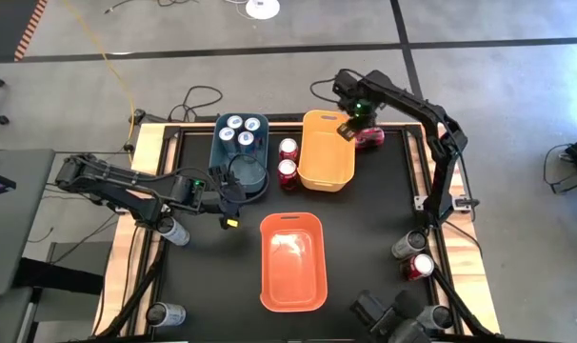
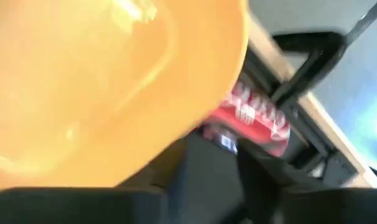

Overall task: Sort soda cans
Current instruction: Put the bottom left red soda can into the yellow bin

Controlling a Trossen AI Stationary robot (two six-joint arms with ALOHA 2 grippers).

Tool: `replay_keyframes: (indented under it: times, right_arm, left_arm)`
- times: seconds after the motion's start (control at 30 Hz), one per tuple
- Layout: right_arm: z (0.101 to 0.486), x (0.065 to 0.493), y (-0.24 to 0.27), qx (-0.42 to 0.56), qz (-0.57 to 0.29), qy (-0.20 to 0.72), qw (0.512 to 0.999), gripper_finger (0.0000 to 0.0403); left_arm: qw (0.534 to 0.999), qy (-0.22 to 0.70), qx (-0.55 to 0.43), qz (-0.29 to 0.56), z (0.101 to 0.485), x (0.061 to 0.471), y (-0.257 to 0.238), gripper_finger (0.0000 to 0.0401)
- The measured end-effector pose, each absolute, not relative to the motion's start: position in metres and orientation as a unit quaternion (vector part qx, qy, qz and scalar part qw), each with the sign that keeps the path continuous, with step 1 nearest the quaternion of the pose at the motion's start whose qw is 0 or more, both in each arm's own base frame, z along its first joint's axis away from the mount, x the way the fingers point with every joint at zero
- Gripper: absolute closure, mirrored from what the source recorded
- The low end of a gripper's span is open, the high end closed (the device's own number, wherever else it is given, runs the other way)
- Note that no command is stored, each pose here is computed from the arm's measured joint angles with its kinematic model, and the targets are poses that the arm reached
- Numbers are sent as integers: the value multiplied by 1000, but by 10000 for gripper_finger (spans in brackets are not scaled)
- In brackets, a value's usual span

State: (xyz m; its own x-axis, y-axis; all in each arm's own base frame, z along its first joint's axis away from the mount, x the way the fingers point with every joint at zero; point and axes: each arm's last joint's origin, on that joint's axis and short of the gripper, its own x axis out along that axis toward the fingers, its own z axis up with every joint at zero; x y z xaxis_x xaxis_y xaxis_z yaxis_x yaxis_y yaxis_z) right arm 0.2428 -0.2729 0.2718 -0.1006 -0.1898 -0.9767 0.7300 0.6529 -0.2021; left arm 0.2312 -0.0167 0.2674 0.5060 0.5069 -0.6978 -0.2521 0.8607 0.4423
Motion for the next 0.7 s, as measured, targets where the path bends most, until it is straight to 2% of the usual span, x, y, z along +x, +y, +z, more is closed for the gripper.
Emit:
replay_keyframes:
  times: [0.13, 0.3, 0.47, 0.7]
  right_arm:
    - [267, 238, -286, 286, -449, 573, 624, 144]
    - [260, 226, -290, 356, -425, 562, 613, 86]
    - [280, 229, -277, 359, -409, 540, 642, 80]
    - [329, 270, -232, 287, -362, 445, 767, 92]
  left_arm:
    - [856, 444, 141, 223, 267, 231, -17, 76]
    - [856, 445, 141, 223, 267, 231, -17, 76]
    - [854, 444, 148, 227, 268, 231, -16, 76]
    - [849, 442, 158, 242, 268, 231, -14, 76]
